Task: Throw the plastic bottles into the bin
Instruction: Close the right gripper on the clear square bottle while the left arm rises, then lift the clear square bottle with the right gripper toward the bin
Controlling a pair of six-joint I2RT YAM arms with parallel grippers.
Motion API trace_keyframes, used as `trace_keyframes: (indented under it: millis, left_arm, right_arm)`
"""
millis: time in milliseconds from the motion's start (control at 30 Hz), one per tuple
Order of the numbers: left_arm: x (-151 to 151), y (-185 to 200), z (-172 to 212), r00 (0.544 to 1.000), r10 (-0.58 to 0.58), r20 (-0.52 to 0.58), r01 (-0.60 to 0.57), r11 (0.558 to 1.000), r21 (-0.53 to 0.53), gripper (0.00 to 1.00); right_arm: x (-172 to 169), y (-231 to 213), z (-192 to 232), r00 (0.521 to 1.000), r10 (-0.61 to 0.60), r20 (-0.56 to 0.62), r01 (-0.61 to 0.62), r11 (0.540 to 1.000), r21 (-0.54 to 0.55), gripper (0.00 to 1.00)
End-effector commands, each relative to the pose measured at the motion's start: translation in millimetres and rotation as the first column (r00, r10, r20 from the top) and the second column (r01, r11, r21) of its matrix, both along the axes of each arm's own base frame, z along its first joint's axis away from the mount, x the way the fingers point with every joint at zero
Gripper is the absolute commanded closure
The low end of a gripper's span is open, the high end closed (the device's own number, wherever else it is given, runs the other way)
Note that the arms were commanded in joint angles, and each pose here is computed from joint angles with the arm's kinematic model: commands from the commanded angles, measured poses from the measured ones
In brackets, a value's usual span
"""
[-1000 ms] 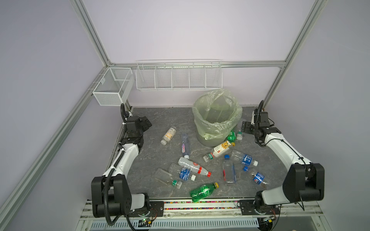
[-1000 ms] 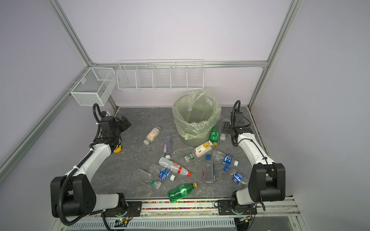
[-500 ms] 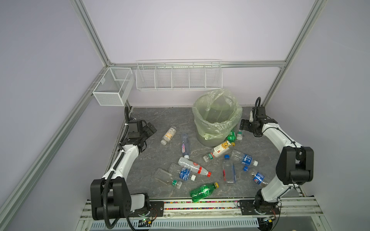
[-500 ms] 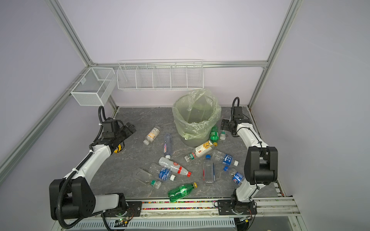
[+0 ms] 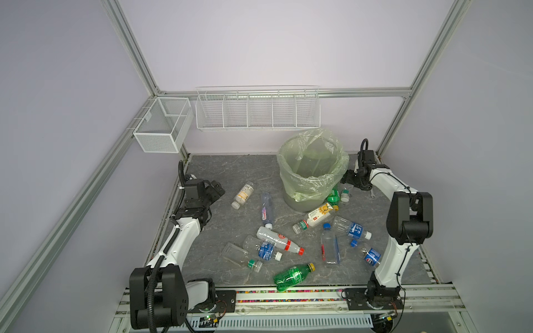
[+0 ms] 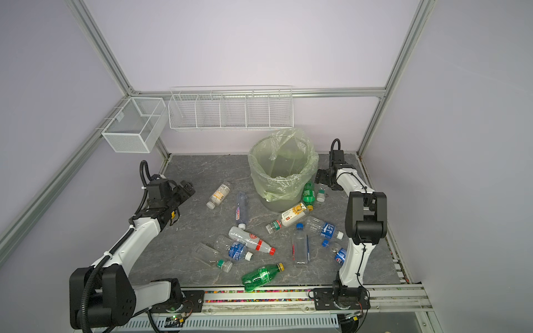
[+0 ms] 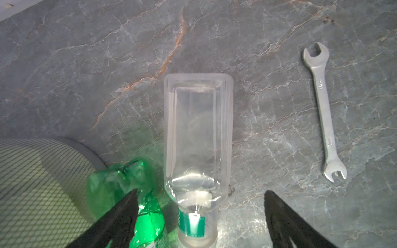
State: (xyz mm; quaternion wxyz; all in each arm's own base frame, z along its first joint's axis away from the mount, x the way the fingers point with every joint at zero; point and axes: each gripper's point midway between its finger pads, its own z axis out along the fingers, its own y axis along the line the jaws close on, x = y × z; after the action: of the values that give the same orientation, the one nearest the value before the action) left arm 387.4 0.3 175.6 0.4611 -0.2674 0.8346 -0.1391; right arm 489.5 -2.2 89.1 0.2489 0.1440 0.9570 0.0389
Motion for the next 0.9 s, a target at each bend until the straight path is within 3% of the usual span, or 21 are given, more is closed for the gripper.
trace_keyframes:
  millis: [0, 333, 533, 867]
  left_arm:
    - [3, -1, 3, 1.000, 0.010, 0.021, -0.010, 1.000, -0.012, 0.01]
    - [1, -4, -10, 1.000, 0.015, -0.001, -0.015, 0.999, -0.051, 0.01]
    - [0, -3, -13, 1.000, 0.022, 0.000, -0.022, 0.998, -0.058, 0.01]
    - [0, -8, -20, 1.000, 0.009, -0.019, -0.011, 0.996, -0.092, 0.01]
  right_arm:
    - [11, -2, -2, 1.000, -0.022, -0.003, 0.022, 1.000, 0.015, 0.05]
    - [27, -6, -21, 0.999, -0.031, -0.027, 0.031, 1.000, -0.003, 0.02]
    - [28, -6, -32, 0.999, -0.023, -0.044, 0.023, 1.000, 0.001, 0.12]
    - [24, -11, -37, 0.999, -0.025, -0.046, 0.025, 1.000, 0.000, 0.41]
